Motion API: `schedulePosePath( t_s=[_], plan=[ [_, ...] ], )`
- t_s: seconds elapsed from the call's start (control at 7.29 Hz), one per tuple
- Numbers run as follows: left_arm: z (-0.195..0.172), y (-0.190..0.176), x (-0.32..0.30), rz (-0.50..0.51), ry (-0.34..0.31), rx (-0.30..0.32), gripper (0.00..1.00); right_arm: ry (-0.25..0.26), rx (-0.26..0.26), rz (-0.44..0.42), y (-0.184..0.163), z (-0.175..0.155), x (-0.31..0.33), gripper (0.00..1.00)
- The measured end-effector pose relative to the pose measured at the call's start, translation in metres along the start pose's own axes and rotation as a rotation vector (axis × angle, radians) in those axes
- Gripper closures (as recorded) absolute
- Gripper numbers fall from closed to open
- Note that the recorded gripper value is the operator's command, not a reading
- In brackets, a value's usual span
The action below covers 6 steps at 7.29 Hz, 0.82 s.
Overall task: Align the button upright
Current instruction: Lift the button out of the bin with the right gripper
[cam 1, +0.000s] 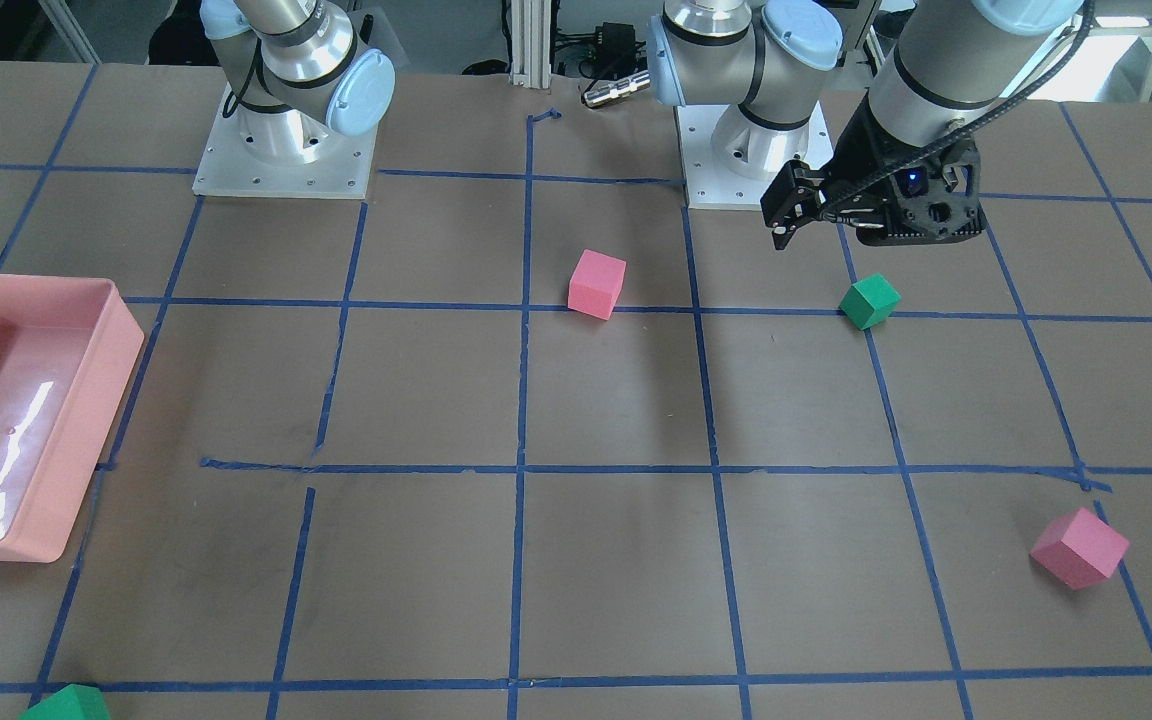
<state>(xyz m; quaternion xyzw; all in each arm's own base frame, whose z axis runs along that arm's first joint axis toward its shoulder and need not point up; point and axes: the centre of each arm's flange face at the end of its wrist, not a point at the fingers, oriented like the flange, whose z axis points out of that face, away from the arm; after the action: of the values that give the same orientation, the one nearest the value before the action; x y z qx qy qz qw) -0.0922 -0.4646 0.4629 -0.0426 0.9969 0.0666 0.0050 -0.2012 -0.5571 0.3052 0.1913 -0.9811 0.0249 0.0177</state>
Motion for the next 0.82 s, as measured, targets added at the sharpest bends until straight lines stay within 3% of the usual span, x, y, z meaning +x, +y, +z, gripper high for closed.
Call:
schedulePosePath(
  t_s=[0.14,0.41,0.82],
  plan=[
    [0.0,0.001,-0.001,0.001,-0.009,0.0,0.0,0.01,0.0,-0.004,-0.015,-0.027,-0.014,1.0],
    [0.0,0.001,-0.005,0.005,-0.051,0.0,0.0,0.019,0.003,0.069,-0.039,-0.065,-0.052,1.0],
    [0.001,0.0,-0.007,0.0,-0.067,-0.004,0.0,0.005,0.015,0.211,-0.087,-0.071,-0.136,1.0]
  ],
)
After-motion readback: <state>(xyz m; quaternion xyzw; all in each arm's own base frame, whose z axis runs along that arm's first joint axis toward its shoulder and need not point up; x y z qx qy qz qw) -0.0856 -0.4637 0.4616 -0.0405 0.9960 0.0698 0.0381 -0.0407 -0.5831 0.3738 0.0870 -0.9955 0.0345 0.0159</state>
